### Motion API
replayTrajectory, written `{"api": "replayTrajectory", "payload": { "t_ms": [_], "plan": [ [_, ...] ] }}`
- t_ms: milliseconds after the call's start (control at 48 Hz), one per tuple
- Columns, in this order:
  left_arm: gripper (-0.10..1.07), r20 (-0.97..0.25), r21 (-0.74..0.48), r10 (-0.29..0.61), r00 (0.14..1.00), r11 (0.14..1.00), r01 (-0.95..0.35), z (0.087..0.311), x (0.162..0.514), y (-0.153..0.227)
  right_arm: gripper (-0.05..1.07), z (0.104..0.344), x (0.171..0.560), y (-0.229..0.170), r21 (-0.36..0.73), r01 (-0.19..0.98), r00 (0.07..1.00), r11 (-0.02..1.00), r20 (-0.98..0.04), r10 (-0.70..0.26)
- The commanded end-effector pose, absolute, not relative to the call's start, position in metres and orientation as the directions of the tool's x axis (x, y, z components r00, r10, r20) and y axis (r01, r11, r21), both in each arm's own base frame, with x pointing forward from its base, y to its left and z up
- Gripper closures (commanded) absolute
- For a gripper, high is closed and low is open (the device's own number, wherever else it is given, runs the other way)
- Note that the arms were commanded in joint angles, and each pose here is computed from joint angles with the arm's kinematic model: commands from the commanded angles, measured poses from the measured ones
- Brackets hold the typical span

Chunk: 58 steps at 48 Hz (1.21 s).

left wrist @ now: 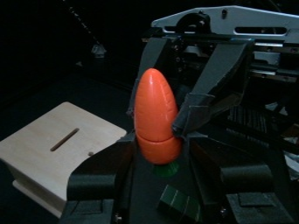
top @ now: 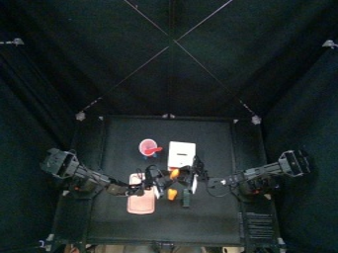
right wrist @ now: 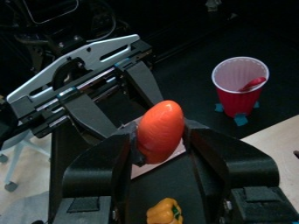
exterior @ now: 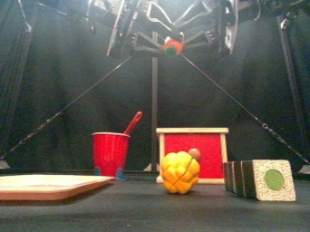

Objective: Hand over carrot

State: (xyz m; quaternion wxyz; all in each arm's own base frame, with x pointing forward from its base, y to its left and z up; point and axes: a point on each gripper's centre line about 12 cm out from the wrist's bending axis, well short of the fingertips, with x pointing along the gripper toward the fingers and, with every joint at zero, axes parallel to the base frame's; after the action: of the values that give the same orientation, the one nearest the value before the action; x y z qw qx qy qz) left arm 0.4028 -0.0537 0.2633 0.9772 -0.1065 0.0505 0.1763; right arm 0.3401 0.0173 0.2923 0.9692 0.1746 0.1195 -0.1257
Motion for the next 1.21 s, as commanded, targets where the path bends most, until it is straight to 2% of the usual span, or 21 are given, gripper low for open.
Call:
{"api": "replayTrajectory", "payload": {
  "t_ms": [0,125,271,1188],
  "plan": [
    [0.15,-0.109,-0.204,0.344,0.933,0.911,-0.36,0.272,0.403,-0.052,0.31,0.303,0.34,0.017,0.32,0.277,0.947,0.906,-0.249,-0.202],
    [0.02,-0.111,-0.202,0.343,0.933,0.911,-0.36,0.272,0.403,-0.053,0.31,0.304,0.339,0.017,0.321,0.277,0.948,0.906,-0.247,-0.202],
    [-0.04,-0.109,-0.2,0.34,0.934,0.913,-0.356,0.271,0.402,-0.055,0.31,0.303,0.339,0.017,0.318,0.276,0.947,0.907,-0.248,-0.202],
    [-0.05,-0.151,-0.216,0.354,0.923,0.899,-0.38,0.259,0.386,-0.062,0.31,0.299,0.335,0.016,0.317,0.282,0.944,0.906,-0.259,-0.203]
  ]
}}
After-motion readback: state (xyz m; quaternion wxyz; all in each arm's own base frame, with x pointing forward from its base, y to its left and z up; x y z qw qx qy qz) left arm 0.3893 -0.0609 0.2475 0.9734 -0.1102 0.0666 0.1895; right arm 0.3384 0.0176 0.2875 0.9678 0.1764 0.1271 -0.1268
